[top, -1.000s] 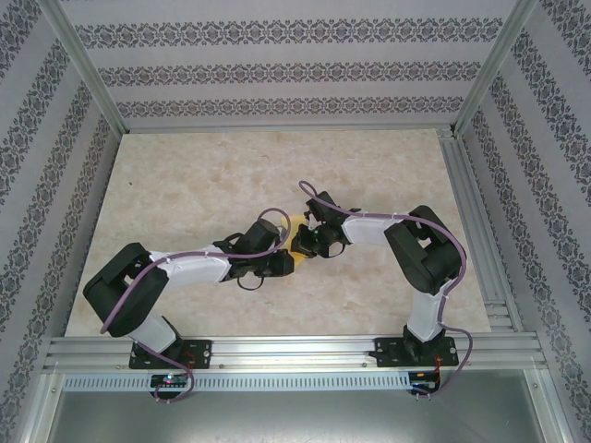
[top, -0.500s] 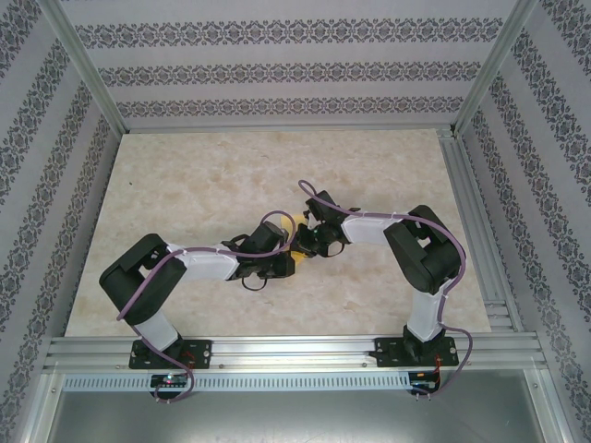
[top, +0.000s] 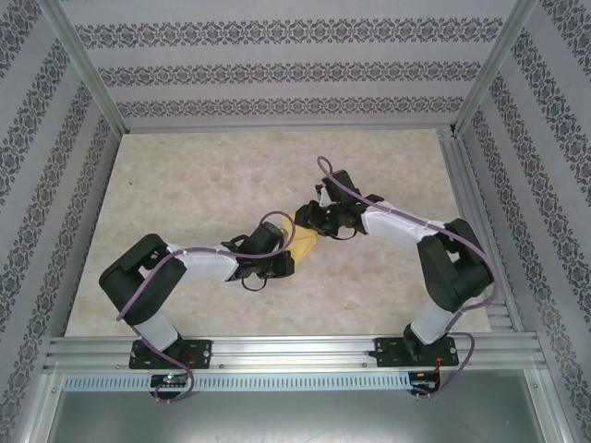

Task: Fold a paper plane with a square sheet of paper (pick it up from the middle)
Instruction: Third fold the triangle at the center of the table.

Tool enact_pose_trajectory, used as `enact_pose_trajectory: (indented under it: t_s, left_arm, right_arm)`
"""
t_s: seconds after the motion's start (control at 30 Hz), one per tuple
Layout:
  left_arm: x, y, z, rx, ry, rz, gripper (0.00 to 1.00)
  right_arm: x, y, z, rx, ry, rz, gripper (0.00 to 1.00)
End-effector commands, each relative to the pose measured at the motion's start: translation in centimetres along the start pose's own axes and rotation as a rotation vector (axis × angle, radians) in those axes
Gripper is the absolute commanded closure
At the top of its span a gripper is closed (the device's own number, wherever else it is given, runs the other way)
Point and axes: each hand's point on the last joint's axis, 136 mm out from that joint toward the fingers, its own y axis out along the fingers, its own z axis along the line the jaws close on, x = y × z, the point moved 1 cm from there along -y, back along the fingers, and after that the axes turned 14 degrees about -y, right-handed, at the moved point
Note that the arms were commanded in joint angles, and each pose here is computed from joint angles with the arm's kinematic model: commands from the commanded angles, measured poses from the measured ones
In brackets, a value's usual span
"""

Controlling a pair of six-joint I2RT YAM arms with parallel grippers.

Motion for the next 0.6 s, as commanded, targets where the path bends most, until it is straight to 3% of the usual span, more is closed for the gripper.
enact_pose_trajectory:
  t_s: [0.0, 0.3, 0.57]
  left_arm:
    - [-1.2, 0.6, 2.9, 0.110, -0.009, 0.020, 0.90]
    - [-1.1, 0.6, 2.8, 0.113, -0.007, 0.018, 0.91]
    - [-1.2, 0.6, 3.0, 0.119, -0.012, 0.020, 0.91]
  right_arm:
    - [-1.4, -0.7, -0.8, -0.037, -0.070, -0.006, 0.64]
    - [-4.4, 2.2, -0.2, -0.004, -0.085, 0.101, 0.85]
    - [-5.8, 4.6, -1.5, -0.010, -0.047, 0.169, 0.91]
